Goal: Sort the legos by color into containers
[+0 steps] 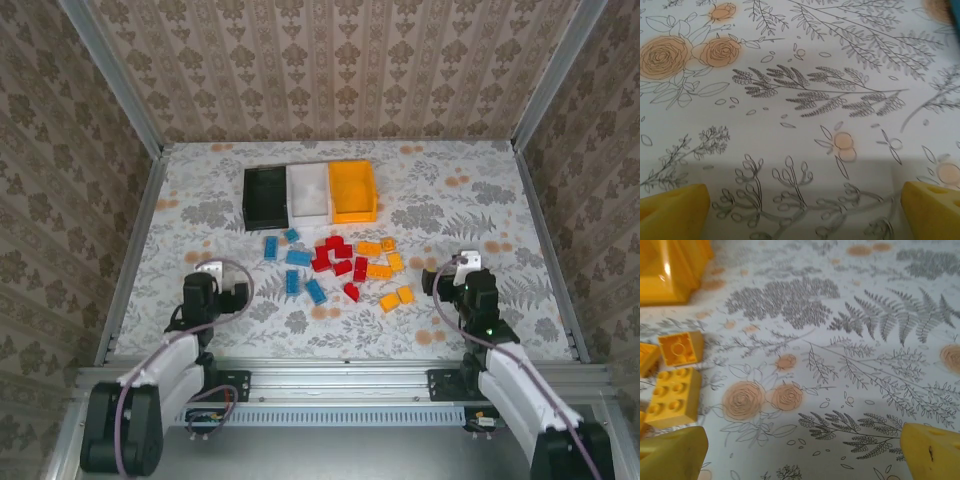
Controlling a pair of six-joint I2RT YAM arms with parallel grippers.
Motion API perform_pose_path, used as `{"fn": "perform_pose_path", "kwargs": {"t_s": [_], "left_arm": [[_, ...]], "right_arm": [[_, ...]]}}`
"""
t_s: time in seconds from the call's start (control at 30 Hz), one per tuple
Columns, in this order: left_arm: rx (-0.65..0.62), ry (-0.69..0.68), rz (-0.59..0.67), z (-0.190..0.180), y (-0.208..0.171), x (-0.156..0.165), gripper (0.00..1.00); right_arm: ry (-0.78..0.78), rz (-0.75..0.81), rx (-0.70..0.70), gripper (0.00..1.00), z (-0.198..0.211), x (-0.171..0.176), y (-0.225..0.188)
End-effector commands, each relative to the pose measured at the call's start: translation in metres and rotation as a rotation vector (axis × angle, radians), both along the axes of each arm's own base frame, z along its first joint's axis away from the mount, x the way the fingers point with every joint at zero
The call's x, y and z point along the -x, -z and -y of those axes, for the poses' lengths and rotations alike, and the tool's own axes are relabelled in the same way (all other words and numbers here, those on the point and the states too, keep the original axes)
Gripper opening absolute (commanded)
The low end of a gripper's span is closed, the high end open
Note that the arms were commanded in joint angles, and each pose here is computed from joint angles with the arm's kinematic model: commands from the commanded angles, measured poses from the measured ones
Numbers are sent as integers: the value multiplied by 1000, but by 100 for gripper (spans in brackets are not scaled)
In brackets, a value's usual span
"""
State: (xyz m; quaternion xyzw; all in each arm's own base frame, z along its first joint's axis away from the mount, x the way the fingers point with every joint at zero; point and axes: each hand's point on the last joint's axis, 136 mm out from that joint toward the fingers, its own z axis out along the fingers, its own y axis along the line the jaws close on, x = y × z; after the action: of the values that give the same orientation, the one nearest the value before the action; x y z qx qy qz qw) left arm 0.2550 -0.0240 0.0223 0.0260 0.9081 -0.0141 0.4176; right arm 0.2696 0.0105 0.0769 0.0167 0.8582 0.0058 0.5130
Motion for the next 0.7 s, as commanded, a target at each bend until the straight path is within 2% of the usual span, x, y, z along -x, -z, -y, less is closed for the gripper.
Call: {"fn": "perform_pose_path", "kwargs": {"t_s": [0.0, 0.67], "left_arm": [[-99, -49, 358, -26, -72, -144, 100], [-97, -50, 358, -27, -73, -144, 100]], "right_arm": [[39, 139, 27, 100, 15, -130, -20], [37, 136, 22, 100, 15, -131, -20]]}}
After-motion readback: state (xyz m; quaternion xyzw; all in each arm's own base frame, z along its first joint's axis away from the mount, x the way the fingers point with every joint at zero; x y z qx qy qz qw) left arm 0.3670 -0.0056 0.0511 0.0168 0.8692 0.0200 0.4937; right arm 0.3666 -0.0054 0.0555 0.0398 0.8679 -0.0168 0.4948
